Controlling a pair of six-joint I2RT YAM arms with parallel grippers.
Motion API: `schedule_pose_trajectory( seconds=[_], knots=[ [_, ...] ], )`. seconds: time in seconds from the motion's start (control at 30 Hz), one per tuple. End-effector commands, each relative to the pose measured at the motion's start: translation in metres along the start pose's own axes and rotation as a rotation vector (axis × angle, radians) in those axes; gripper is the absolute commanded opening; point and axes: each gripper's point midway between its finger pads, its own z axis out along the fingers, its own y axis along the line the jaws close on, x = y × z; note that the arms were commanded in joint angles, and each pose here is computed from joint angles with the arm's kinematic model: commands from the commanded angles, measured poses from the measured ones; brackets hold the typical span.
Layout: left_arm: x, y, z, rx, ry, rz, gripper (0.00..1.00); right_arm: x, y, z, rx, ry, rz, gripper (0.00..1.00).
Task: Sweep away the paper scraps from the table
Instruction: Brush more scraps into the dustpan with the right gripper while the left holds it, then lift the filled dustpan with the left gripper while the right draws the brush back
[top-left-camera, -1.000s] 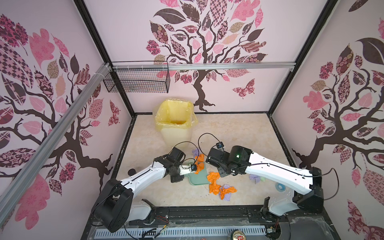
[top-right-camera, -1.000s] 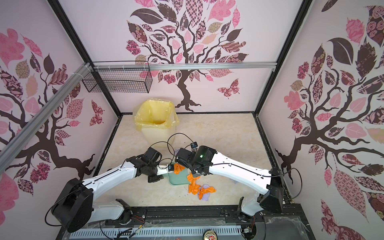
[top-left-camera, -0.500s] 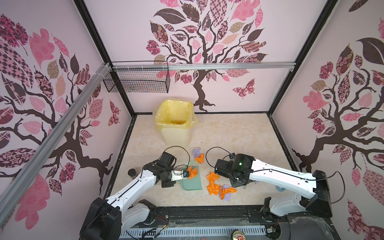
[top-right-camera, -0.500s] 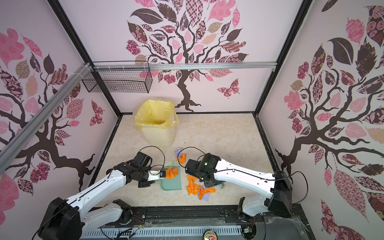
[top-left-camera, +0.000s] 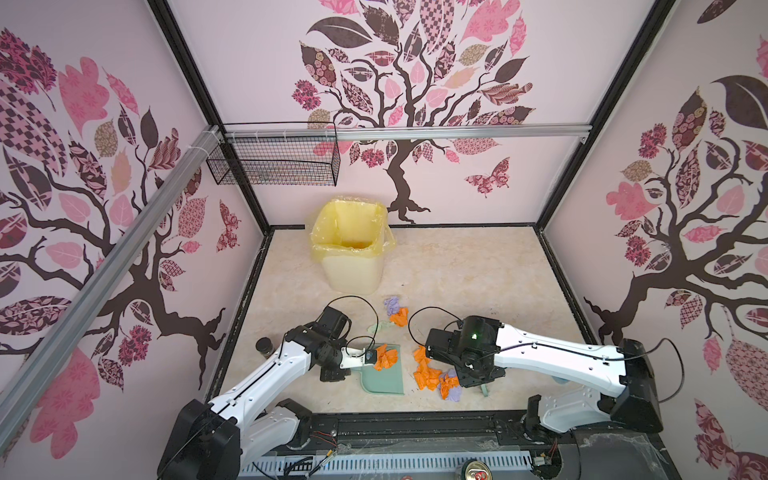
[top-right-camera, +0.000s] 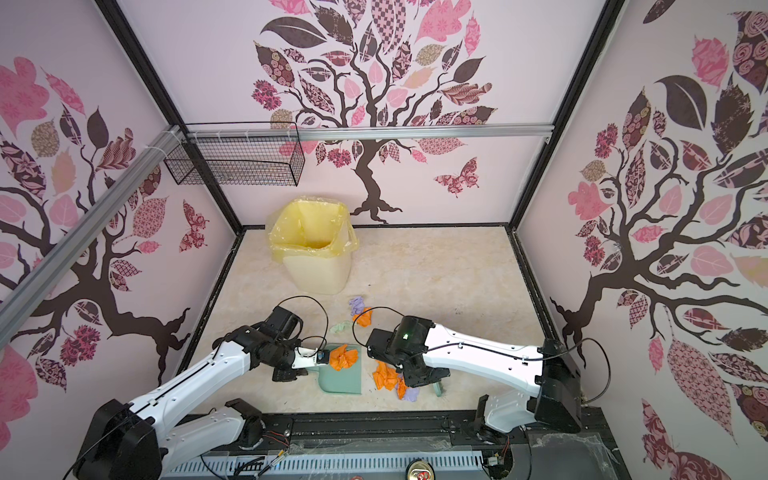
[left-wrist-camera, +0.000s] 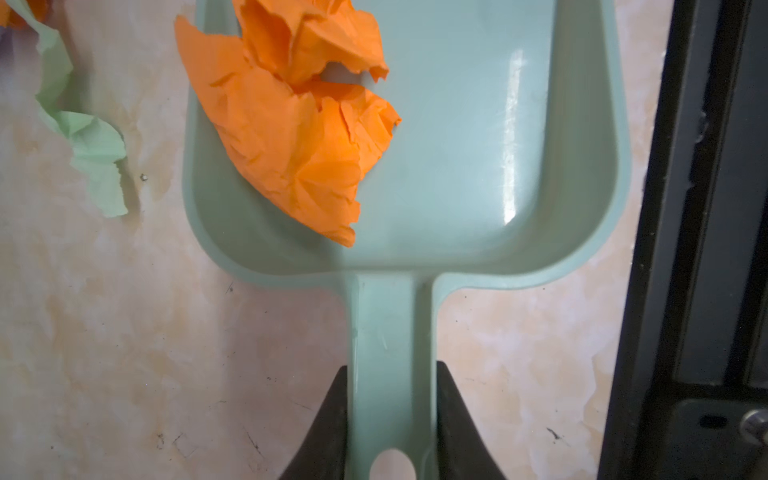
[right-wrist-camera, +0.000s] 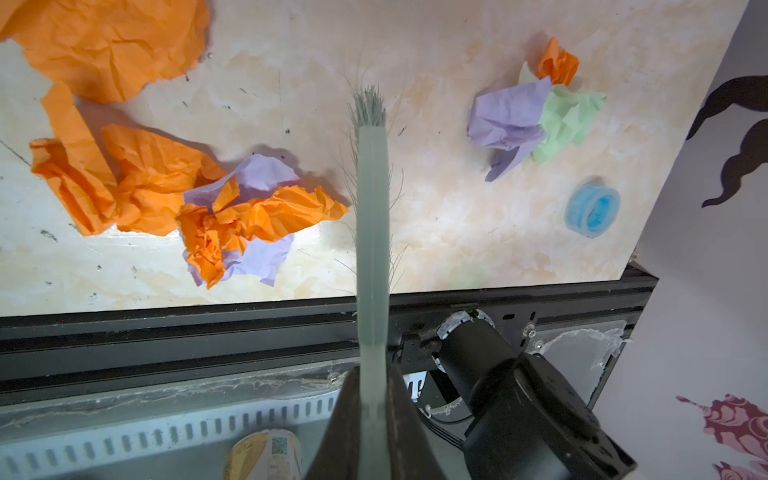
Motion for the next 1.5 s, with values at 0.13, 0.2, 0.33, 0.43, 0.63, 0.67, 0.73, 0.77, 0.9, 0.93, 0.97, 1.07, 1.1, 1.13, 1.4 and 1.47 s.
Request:
schedule_pose_trajectory(
  seconds=[0.13, 0.2, 0.33, 0.43, 0.63, 0.67, 0.73, 0.77, 0.9, 0.93, 0.97, 1.07, 1.1, 1.13, 1.4, 1.47],
  knots=[
    [-0.008, 0.001, 0.004, 0.035, -0.033, -0.012, 0.0, -0.001, 0.03, 0.0, -0.076, 0.021, 0.026, 0.0],
    [-0.01, 0.004, 0.003, 0.033, -0.038, -0.012, 0.0, -0.005, 0.039, 0.0, -0.096, 0.011, 0.024, 0.0],
    [-0.013, 0.006, 0.002, 0.035, -0.046, -0.015, 0.0, -0.014, 0.054, -0.001, -0.136, -0.013, 0.021, 0.0],
    [-0.014, 0.006, 0.002, 0.038, -0.051, -0.021, 0.0, -0.021, 0.066, -0.003, -0.161, -0.029, 0.016, 0.0],
    [-0.018, 0.003, 0.004, 0.045, -0.051, -0.018, 0.0, -0.035, 0.095, -0.009, -0.228, -0.053, -0.002, 0.0],
    [-0.02, 0.003, 0.004, 0.044, -0.054, -0.016, 0.0, -0.038, 0.098, -0.01, -0.233, -0.057, -0.003, 0.0],
    [-0.021, 0.003, 0.004, 0.04, -0.057, -0.015, 0.0, -0.042, 0.105, -0.014, -0.249, -0.067, -0.009, 0.0],
    [-0.022, 0.003, 0.004, 0.041, -0.058, -0.015, 0.0, -0.043, 0.108, -0.015, -0.26, -0.069, -0.009, 0.0],
    [-0.024, 0.004, 0.006, 0.045, -0.058, -0.019, 0.0, -0.048, 0.123, -0.019, -0.303, -0.077, -0.023, 0.0],
    [-0.025, 0.004, 0.007, 0.047, -0.058, -0.023, 0.0, -0.049, 0.126, -0.021, -0.314, -0.078, -0.023, 0.0],
    [-0.025, 0.004, 0.008, 0.049, -0.058, -0.024, 0.0, -0.05, 0.13, -0.022, -0.327, -0.079, -0.027, 0.0],
    [-0.029, 0.005, 0.009, 0.053, -0.067, -0.032, 0.0, -0.052, 0.142, -0.028, -0.375, -0.086, -0.035, 0.0],
    [-0.03, 0.006, 0.008, 0.052, -0.072, -0.034, 0.0, -0.054, 0.144, -0.03, -0.389, -0.092, -0.034, 0.0],
    [-0.031, 0.006, 0.008, 0.053, -0.075, -0.036, 0.0, -0.055, 0.147, -0.032, -0.4, -0.098, -0.033, 0.0],
    [-0.038, 0.014, 0.01, 0.044, -0.092, -0.065, 0.0, -0.06, 0.155, -0.046, -0.447, -0.12, -0.044, 0.0],
    [-0.039, 0.018, 0.012, 0.034, -0.096, -0.081, 0.0, -0.061, 0.153, -0.051, -0.455, -0.129, -0.041, 0.0]
  ],
)
